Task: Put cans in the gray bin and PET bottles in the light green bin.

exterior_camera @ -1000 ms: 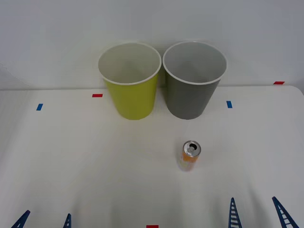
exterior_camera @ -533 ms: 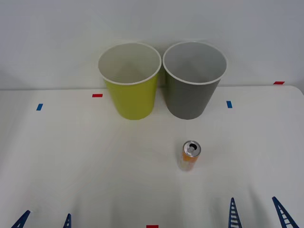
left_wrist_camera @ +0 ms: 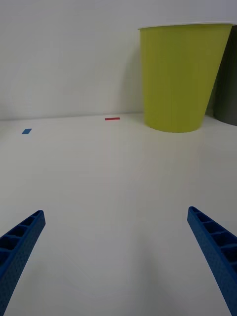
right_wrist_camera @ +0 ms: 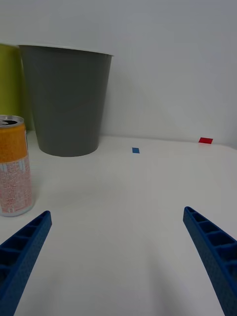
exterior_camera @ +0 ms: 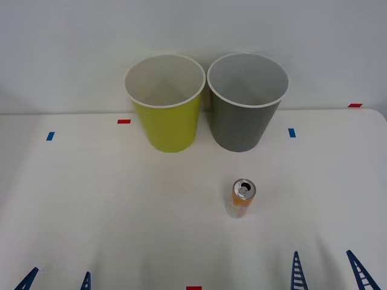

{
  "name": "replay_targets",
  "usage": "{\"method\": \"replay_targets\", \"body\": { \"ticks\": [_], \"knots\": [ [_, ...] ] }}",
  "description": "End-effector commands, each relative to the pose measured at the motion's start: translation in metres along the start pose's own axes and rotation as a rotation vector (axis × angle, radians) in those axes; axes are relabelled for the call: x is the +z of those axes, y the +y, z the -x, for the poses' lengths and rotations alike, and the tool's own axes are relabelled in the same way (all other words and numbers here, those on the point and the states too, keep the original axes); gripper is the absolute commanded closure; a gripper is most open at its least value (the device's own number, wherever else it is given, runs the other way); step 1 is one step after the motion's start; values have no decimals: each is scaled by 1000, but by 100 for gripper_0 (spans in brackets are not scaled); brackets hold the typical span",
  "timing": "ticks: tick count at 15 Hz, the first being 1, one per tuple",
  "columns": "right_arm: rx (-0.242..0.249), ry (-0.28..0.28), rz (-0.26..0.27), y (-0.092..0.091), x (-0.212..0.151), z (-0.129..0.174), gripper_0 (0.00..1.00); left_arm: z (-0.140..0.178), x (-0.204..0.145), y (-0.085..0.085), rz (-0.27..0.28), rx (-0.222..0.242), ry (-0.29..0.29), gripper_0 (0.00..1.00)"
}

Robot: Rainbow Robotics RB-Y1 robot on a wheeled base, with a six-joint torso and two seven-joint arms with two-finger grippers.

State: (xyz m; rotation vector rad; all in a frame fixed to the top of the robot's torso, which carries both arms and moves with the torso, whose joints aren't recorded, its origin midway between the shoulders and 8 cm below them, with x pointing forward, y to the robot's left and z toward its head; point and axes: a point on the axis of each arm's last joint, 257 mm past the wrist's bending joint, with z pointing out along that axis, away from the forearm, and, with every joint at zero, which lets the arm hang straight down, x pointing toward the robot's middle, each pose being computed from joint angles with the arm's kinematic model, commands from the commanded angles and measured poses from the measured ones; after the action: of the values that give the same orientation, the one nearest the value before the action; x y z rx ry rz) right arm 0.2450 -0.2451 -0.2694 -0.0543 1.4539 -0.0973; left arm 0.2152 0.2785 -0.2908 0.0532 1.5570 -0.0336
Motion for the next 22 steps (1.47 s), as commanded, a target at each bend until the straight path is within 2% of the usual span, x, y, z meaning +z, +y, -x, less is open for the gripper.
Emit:
{"method": "replay_targets", "body": {
  "ticks": [1, 17, 18, 19, 22],
  "knots": [
    [0, 0, 0, 0, 0, 0, 7, 0, 0, 0, 0, 0, 0, 0],
    [0, 0, 0, 0, 0, 0, 7, 0, 0, 0, 0, 0, 0, 0],
    [4, 59, -11, -1, -9, -21, 7, 0, 0, 0, 0, 0, 0, 0],
    [2, 55, -17, -3, -11, -21, 1, 0, 0, 0, 0, 0, 0, 0],
    [2, 27, 14, 1, -15, -14, 0, 0, 0, 0, 0, 0, 0, 0]
  ]
}}
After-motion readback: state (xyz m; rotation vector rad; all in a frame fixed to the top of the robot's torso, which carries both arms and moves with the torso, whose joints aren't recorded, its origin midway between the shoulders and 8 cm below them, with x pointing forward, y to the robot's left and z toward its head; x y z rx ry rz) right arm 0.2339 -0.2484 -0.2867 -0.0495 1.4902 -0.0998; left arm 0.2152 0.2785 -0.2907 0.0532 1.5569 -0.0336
